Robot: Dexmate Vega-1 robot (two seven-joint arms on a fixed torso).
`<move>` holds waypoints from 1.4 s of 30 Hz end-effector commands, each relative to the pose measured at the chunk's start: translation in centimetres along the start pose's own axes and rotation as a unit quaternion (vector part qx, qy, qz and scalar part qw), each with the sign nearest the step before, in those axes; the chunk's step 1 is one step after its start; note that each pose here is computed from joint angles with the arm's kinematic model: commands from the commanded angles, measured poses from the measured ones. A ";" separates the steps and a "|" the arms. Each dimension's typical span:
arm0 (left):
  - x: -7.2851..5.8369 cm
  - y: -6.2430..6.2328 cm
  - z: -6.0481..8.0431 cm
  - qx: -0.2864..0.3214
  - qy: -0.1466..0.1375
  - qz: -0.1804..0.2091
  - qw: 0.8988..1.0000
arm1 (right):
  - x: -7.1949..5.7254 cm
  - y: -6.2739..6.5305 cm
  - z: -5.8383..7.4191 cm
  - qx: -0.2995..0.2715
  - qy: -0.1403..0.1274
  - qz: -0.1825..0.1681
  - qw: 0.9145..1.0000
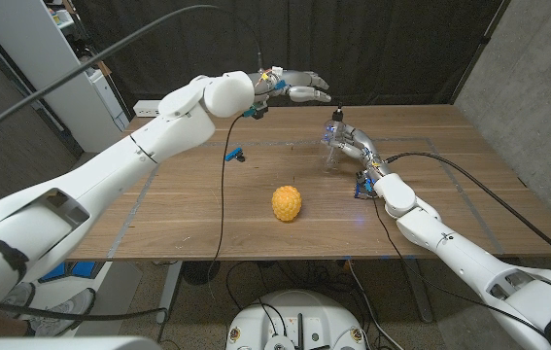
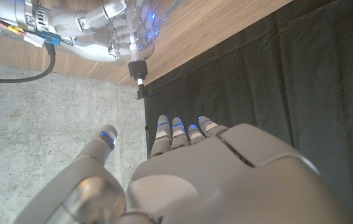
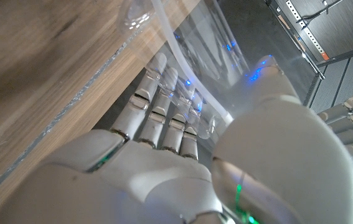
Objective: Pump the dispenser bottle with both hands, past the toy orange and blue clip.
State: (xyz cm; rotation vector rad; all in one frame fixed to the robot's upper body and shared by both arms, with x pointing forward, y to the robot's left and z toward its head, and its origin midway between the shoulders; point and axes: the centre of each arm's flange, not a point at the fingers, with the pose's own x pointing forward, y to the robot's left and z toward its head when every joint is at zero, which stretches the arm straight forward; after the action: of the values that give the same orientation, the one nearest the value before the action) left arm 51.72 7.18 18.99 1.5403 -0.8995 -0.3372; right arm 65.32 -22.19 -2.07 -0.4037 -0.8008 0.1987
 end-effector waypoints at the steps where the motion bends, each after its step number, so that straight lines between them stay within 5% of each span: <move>1: 0.8 -1.4 -1.3 -0.029 -0.029 0.010 0.999 | -0.2 0.2 0.2 -0.012 0.003 -0.005 1.000; 15: 0.7 -3.2 -3.7 -0.052 -0.068 0.007 0.996 | -0.5 0.0 0.2 -0.036 0.001 -0.012 0.999; 42: 1.0 -3.8 -3.9 -0.014 -0.117 0.004 0.993 | -0.7 0.1 0.2 -0.048 0.006 -0.004 0.999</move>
State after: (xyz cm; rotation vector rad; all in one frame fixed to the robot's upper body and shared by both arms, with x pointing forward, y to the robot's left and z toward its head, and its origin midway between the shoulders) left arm 56.03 9.20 16.79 1.4736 -1.0476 -0.4948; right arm 64.81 -22.37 -2.34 -0.4778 -0.8073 0.1473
